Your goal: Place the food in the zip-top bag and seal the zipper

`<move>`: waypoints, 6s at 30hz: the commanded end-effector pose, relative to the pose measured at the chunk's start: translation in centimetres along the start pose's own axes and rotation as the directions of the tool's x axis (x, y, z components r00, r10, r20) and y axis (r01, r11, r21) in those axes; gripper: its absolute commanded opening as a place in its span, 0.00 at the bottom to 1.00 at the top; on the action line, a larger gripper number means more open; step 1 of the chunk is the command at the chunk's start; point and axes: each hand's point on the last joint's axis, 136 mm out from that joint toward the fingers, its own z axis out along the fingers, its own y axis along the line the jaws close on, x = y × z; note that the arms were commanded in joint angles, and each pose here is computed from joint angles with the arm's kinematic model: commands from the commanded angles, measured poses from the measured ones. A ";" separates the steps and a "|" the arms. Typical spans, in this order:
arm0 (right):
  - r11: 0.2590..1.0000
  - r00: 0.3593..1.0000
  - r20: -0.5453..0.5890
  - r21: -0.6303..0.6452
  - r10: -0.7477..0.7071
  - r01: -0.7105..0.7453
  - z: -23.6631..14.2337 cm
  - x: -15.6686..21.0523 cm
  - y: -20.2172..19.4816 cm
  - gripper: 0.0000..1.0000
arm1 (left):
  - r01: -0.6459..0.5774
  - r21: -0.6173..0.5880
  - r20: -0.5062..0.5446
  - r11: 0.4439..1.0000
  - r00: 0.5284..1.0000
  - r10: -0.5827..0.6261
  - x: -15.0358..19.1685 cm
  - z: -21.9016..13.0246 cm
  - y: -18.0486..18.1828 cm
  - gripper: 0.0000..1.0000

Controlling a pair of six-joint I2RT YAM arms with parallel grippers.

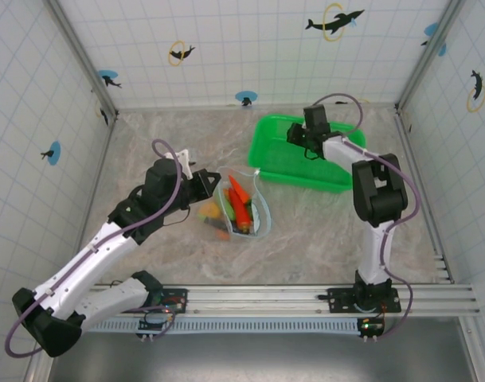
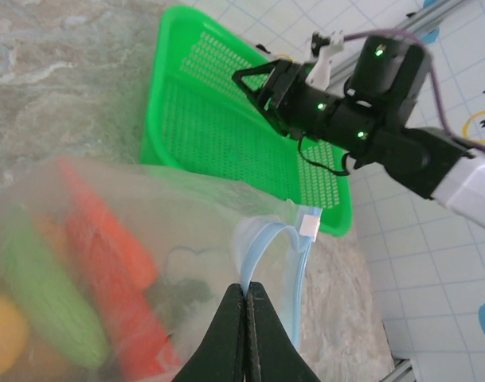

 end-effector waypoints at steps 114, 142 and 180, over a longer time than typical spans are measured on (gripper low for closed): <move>-0.189 0.398 0.672 -0.625 -0.625 0.758 -29.8 16.6 21.6 0.00 | -0.988 0.119 0.299 0.096 0.128 0.946 1.1 -0.5 -5.6 0.56; -0.199 0.390 0.645 -0.647 -0.657 0.736 -29.8 18.3 20.7 0.00 | -0.966 0.257 0.293 -0.001 0.077 0.953 2.7 -0.9 -6.6 0.41; 0.484 0.442 0.430 -0.015 -0.787 0.875 -24.9 4.9 11.3 0.63 | -0.940 0.003 0.317 0.341 0.325 0.891 -4.2 -3.3 -7.8 0.00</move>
